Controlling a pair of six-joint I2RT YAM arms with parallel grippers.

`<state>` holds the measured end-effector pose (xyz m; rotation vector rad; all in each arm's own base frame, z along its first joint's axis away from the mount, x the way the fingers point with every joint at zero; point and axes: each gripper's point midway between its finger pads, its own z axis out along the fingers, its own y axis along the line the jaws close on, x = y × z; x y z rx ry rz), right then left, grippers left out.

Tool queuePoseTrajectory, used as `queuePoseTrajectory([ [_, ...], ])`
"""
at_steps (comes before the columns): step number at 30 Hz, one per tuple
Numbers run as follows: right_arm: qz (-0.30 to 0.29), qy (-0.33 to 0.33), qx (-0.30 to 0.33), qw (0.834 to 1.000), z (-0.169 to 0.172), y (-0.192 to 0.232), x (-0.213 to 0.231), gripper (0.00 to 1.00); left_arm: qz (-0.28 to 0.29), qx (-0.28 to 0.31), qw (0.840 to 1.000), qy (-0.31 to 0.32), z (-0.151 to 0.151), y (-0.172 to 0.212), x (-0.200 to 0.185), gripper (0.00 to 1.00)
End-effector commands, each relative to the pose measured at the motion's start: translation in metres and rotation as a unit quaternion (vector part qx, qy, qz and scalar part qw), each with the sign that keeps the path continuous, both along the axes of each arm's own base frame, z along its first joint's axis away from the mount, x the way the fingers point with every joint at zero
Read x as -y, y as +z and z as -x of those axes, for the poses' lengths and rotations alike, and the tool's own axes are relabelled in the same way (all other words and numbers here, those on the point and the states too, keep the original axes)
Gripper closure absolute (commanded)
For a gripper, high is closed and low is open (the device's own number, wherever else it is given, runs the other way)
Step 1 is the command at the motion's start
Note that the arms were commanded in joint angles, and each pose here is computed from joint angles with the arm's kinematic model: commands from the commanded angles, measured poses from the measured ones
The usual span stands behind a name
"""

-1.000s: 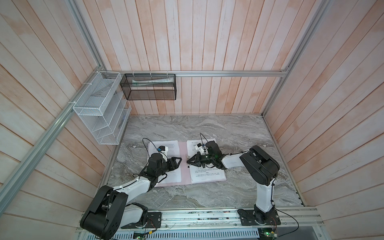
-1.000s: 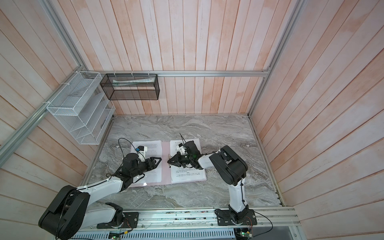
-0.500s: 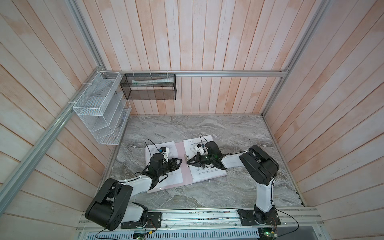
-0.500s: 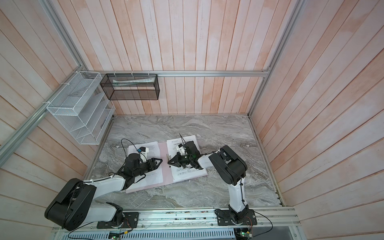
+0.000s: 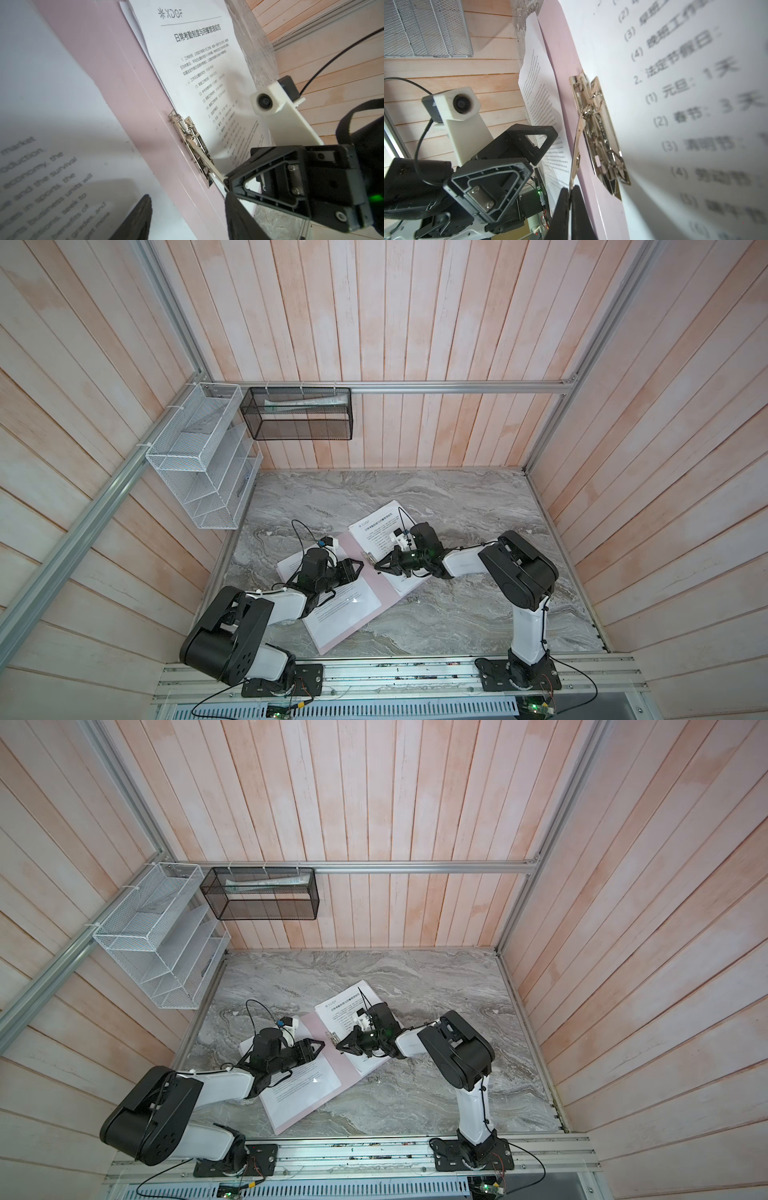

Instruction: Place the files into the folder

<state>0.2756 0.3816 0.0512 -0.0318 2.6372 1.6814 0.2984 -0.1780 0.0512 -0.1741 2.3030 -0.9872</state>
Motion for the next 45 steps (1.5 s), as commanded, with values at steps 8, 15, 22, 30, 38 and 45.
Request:
queuePoseTrajectory([
  [8, 0.021, -0.032, -0.04, 0.998, 0.007, -0.025, 0.009, 1.0, 0.007, 0.013, 1.0, 0.026, 0.008, 0.021, -0.011, 0.41],
  [15, 0.015, -0.051, -0.049, 0.997, 0.006, -0.025, 0.011, 1.0, -0.026, -0.047, 0.993, 0.109, 0.043, 0.016, -0.047, 0.41],
  [22, 0.006, -0.052, -0.053, 0.997, 0.006, -0.023, 0.007, 1.0, -0.066, -0.114, 0.979, 0.157, 0.097, 0.003, -0.078, 0.39],
  [30, 0.006, -0.056, -0.055, 0.997, 0.008, -0.025, 0.007, 1.0, -0.063, -0.203, 0.965, 0.155, 0.143, -0.03, -0.072, 0.39],
  [38, 0.004, -0.054, -0.055, 0.997, 0.01, -0.027, 0.007, 1.0, -0.06, -0.208, 0.964, 0.152, 0.144, -0.044, -0.066, 0.39],
  [45, 0.01, -0.054, -0.057, 0.997, 0.015, -0.03, 0.014, 1.0, -0.075, -0.222, 0.959, 0.157, 0.141, -0.054, -0.065, 0.39],
])
